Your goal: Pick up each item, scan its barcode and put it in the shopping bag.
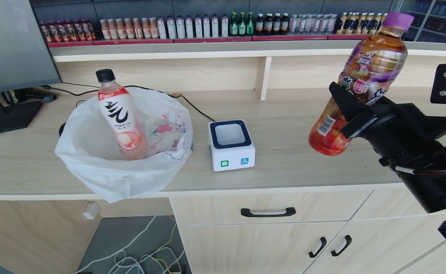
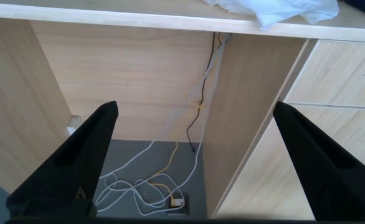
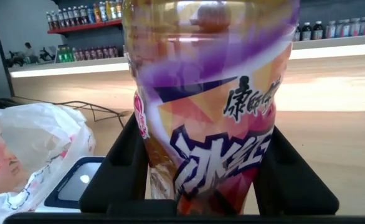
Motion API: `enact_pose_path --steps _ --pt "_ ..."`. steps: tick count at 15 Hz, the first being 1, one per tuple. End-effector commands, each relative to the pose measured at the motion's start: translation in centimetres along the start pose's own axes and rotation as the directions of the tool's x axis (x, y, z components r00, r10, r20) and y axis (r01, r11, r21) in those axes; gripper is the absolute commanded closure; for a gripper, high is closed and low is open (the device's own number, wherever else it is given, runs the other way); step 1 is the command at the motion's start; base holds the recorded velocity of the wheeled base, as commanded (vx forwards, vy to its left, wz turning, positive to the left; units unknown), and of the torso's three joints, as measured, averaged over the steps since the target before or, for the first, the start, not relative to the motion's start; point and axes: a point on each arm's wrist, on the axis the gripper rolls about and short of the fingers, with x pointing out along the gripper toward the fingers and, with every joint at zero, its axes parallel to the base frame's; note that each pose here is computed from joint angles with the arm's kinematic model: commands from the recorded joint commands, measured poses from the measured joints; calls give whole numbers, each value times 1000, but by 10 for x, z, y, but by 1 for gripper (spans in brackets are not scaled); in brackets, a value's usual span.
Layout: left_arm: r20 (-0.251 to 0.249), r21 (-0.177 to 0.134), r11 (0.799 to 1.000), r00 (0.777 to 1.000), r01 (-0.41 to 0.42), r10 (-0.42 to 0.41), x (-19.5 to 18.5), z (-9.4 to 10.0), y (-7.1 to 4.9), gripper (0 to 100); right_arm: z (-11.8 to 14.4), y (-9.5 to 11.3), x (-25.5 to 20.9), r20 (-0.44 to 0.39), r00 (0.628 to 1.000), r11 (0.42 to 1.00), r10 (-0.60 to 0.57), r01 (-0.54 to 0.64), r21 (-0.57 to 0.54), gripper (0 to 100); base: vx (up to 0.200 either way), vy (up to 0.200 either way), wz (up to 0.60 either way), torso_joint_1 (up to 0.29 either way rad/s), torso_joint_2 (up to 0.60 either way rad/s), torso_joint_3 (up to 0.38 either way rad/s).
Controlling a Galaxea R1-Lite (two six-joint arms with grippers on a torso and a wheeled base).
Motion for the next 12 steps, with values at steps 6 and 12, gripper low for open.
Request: enact_pose_path --steps 6,12 --pt "2 1 1000 1000 -1 1 0 0 0 0 3 -2 -1 -3 1000 1000 -21 21 -4 100 0 200 0 4 1 4" --pt "2 1 1000 1000 -1 1 0 0 0 0 6 -4 4 1 999 998 -40 40 -57 100 0 67 0 1 2 1"
